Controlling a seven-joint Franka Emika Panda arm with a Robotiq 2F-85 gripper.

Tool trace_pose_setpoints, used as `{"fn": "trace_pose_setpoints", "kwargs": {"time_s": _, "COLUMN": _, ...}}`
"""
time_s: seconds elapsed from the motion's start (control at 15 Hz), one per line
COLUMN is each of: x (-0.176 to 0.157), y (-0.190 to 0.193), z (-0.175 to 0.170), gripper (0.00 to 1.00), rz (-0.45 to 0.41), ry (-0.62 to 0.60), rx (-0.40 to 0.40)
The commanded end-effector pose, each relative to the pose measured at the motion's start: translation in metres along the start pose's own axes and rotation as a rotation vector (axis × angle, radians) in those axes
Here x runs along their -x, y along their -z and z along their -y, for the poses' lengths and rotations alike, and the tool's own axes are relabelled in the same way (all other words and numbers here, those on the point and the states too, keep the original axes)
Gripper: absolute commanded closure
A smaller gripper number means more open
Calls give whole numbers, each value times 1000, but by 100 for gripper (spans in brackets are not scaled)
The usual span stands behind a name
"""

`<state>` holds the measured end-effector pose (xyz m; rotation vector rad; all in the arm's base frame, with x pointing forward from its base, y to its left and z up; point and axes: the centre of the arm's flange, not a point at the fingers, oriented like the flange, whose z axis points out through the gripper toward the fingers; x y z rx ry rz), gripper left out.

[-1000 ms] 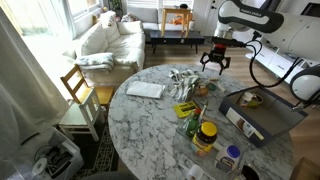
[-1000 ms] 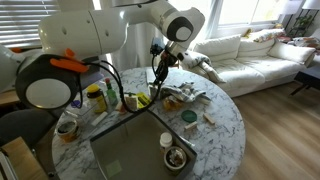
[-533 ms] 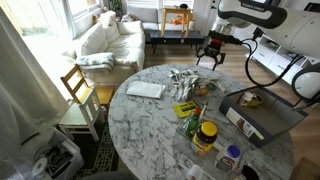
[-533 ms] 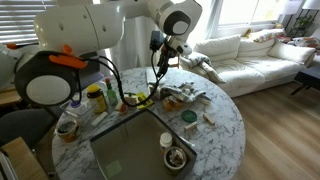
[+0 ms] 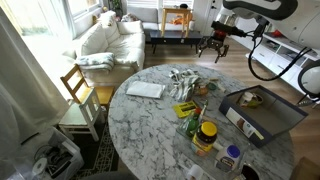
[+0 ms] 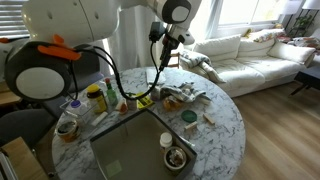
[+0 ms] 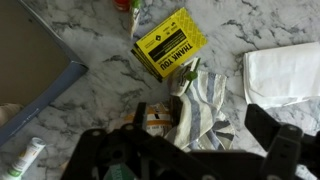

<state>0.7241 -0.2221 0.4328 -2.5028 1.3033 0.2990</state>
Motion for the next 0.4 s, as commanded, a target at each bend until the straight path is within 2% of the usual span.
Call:
{"fn": "trace_pose_setpoints", "kwargs": {"time_s": 0.0, "x": 50, "y": -24, "z": -55, "gripper": 0, "rz": 75, "ry": 24, "rx": 52}}
{"fn": "trace_pose_setpoints", "kwargs": {"time_s": 0.07, "x": 6, "y": 3, "z": -6, "gripper": 0, "rz": 33, "ry": 7, "rx": 27}}
{"fn": "trace_pose_setpoints", "kwargs": {"time_s": 0.33, "x": 7, "y": 3, "z": -11, "gripper": 0, "rz": 58, "ry": 17, "rx": 42}}
